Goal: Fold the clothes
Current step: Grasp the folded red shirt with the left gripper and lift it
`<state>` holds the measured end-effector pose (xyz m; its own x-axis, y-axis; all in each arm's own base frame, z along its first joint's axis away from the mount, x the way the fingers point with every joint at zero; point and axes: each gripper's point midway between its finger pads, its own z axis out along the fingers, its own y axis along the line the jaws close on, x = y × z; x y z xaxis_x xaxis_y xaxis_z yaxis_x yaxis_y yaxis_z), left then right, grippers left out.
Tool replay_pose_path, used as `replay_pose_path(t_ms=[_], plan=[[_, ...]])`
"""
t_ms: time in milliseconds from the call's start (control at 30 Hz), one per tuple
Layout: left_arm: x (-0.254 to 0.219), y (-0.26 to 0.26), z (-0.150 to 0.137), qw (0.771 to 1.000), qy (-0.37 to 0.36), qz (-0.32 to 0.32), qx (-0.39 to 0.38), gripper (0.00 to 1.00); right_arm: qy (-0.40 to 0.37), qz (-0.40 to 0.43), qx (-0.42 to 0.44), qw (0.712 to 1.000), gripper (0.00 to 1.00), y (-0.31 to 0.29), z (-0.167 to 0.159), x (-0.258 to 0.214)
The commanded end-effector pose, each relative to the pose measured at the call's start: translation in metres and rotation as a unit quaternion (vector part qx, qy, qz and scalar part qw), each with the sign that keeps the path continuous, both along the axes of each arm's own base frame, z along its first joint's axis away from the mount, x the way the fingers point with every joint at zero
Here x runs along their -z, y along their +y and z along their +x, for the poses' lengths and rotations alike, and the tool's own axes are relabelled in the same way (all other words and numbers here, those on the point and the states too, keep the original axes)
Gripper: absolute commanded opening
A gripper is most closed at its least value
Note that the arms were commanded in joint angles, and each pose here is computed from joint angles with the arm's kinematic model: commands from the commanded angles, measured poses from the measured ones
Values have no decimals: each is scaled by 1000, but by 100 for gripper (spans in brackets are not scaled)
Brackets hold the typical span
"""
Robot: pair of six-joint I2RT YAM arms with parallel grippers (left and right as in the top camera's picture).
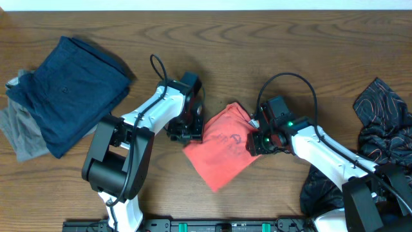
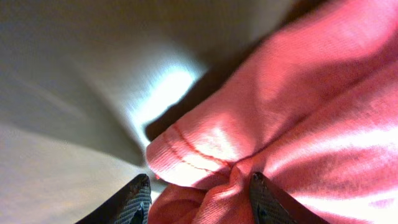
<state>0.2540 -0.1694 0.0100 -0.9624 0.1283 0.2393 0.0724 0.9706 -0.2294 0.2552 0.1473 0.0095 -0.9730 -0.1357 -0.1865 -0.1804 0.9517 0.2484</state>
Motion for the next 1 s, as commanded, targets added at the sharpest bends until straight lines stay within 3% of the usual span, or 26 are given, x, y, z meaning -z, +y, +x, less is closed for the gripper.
replay_pose_path(t_ms=[0,100,233,333,400,567,867,967], plan=[[-6,-19,-27,997,63,-52,0,51,-64,-77,64,993,58,-43,33,5],[-14,-25,-35,995,78,-67,-3,52,-134,-44,71,987,59,-40,70,-10],[-25,-9,-17,999,29,-38,-9,52,-169,-5,60,984,64,-28,89,-26],[-39,3,8,999,-28,-33,-28,58,-161,5,52,986,70,-23,86,-27],[-48,4,29,995,-76,-53,-38,69,-148,2,50,988,71,-24,80,-24],[-58,-18,56,980,-146,-134,29,80,-148,-26,50,987,76,-37,74,-35],[-32,-44,54,967,-149,-170,115,85,-211,-68,107,969,85,-80,72,-105],[-26,-63,45,957,-135,-215,141,85,-218,-67,117,967,84,-88,66,-116]])
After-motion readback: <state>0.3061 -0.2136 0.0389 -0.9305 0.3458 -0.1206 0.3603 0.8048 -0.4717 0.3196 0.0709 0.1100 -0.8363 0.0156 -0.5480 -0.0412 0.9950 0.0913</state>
